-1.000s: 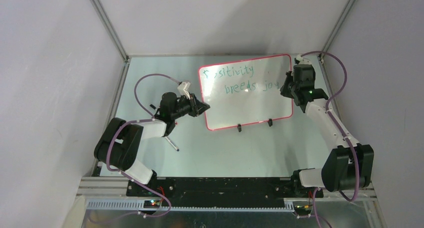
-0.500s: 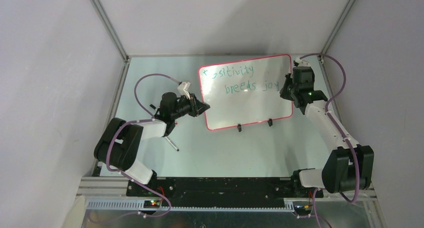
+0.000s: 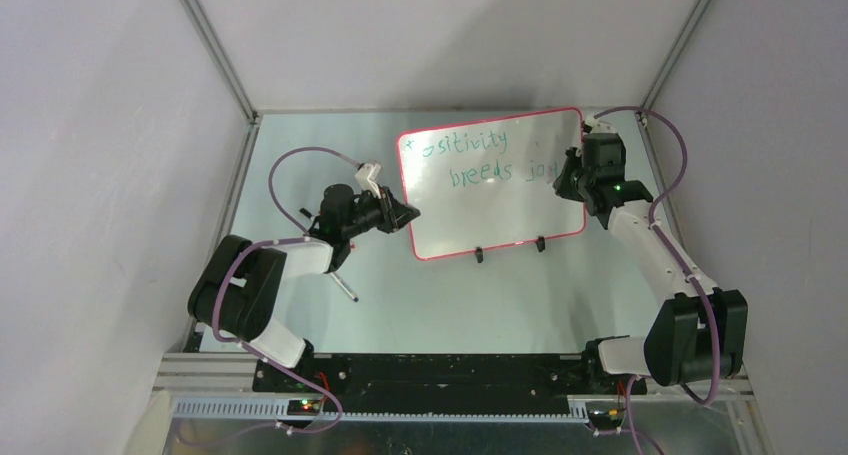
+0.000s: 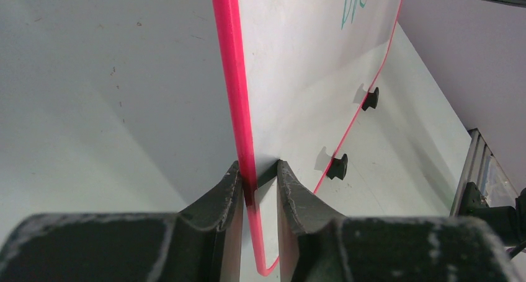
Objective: Write a sentence on the whiteboard
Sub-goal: Write a sentence on the whiteboard, then pick up the pen cap from the center of the board, then insert the whiteboard marker without the cap into the pen cap.
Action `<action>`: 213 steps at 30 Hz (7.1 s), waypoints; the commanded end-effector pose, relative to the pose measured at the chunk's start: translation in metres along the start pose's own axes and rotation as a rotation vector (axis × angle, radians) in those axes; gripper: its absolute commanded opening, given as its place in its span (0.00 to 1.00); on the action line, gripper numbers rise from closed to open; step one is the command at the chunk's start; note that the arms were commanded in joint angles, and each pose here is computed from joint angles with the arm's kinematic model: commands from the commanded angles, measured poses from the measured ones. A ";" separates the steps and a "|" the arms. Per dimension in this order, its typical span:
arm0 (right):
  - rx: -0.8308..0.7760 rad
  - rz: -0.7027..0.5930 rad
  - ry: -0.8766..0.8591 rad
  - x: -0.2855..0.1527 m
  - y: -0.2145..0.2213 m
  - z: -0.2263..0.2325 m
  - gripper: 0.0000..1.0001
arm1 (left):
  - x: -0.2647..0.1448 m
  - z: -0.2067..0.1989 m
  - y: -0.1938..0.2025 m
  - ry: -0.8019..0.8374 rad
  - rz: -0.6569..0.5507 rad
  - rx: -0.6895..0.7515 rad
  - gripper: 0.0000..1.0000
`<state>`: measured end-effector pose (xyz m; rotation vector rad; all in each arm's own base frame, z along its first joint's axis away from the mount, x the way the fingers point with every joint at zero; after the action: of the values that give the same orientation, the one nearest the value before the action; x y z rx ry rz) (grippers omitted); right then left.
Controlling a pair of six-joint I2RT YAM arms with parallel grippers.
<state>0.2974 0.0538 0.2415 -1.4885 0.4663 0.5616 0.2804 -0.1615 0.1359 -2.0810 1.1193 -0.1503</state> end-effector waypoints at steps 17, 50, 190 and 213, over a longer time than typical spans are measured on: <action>-0.051 -0.231 -0.309 -0.083 -0.019 0.031 0.00 | -0.023 -0.011 -0.012 -0.078 -0.173 0.098 0.71; -0.176 -0.312 -0.594 -0.116 0.003 0.088 0.00 | -0.129 0.010 -0.029 -1.229 -0.644 -0.913 0.58; -0.614 -0.641 -0.761 -0.127 0.067 0.288 0.00 | -0.160 -0.085 -0.014 -0.142 -0.349 -1.257 0.00; -0.548 -0.833 -0.640 -0.107 0.061 0.323 0.00 | -0.163 -0.096 -0.025 -0.038 -0.368 -1.359 0.00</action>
<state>0.1518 0.3556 0.2460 -1.7738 -0.8055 0.6514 0.1589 -0.0825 0.2426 -3.3875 0.7305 0.7534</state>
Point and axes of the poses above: each gripper's point midway between its finger pads, its own x axis out along the fingers, its own z axis along the line the jaws close on, y = z × x, the point moved 10 cm from there along -x, back along the fingers, and after that the axes turned 13 degrees about -x, right-handed, at the moved point
